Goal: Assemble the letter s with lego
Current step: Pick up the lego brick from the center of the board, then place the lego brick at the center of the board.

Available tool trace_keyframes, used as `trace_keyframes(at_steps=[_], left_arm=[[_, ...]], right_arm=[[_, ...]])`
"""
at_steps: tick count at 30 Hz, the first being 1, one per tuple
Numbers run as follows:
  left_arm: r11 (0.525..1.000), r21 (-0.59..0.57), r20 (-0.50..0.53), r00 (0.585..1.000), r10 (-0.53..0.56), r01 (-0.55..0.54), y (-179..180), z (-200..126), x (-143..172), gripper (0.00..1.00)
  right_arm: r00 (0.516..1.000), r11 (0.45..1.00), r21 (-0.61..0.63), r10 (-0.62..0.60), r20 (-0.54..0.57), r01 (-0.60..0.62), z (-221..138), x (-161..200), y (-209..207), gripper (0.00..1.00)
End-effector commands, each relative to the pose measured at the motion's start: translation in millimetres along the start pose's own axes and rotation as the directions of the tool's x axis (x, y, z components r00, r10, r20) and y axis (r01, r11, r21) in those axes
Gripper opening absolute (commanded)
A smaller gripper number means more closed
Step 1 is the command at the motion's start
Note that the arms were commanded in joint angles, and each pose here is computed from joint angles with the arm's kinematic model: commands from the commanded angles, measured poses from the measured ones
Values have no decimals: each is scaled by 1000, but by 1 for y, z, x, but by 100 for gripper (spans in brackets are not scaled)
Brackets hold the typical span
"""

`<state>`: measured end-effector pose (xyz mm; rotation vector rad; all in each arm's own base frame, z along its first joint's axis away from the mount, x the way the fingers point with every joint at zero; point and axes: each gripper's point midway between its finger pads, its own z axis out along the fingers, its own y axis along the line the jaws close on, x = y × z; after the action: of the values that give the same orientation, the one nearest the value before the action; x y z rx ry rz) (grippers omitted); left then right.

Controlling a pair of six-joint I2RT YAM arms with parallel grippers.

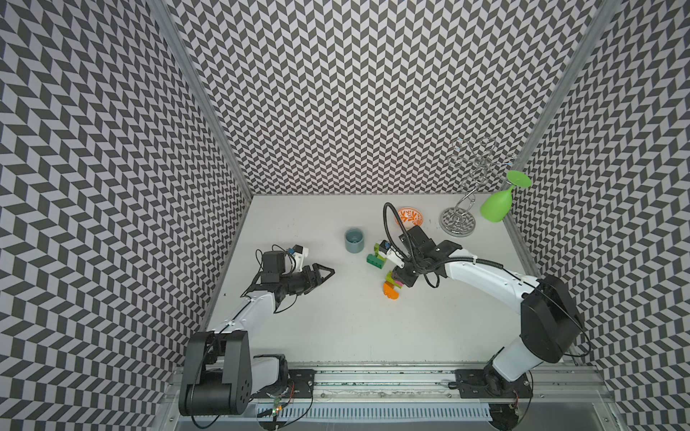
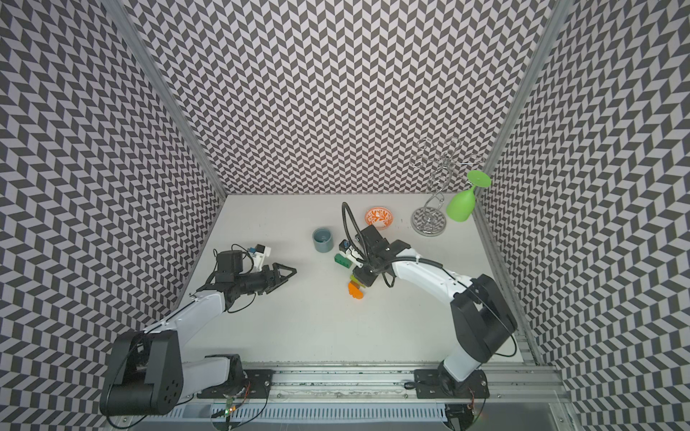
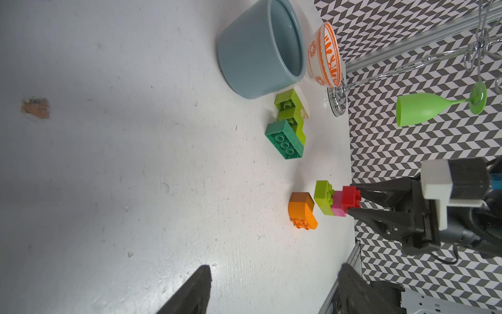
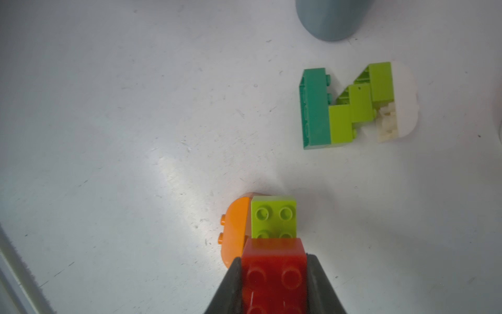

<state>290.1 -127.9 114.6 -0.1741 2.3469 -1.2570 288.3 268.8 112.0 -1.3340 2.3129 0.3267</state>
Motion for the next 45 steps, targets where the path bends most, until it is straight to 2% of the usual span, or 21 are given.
trace_keyframes(at_steps=[1,7,14,21,25,27,30,34,38,42,45], left_arm=[[1000,13,11,1000,28,-28,-2,-1,-4,75],[999,16,11,1000,28,-28,-3,-1,-4,75],[1000,19,10,1000,24,-24,-2,-1,-5,75],[1000,19,13,1000,22,-22,-1,-2,-5,76],[1000,21,15,1000,22,-22,-1,-2,-6,76],[999,22,14,1000,23,-23,-2,-2,-6,77],[999,23,17,1000,23,-24,-2,-3,-6,77],[999,23,17,1000,23,-23,-2,-3,-6,77],[999,24,19,1000,22,-23,-2,-3,-6,76],[999,24,20,1000,22,-23,-2,-3,-6,76],[999,24,18,1000,22,-22,-1,-3,-6,76]], right_arm=[[987,986,-81,-142,72,147,-13,-20,40,9],[964,946,-182,-259,66,267,13,-26,87,13],[946,926,-194,-321,46,323,42,-25,100,24],[943,929,-163,-334,18,332,48,-24,98,49],[946,939,-108,-325,23,325,37,-30,90,67],[948,946,-65,-316,43,319,23,-36,84,72],[962,966,30,-257,96,255,-2,-47,66,73],[984,993,84,-91,151,79,-20,-39,38,71],[984,998,57,30,175,-40,-9,-18,35,67],[971,991,37,119,208,-129,2,-7,38,68],[970,985,54,154,189,-167,14,4,34,70]])
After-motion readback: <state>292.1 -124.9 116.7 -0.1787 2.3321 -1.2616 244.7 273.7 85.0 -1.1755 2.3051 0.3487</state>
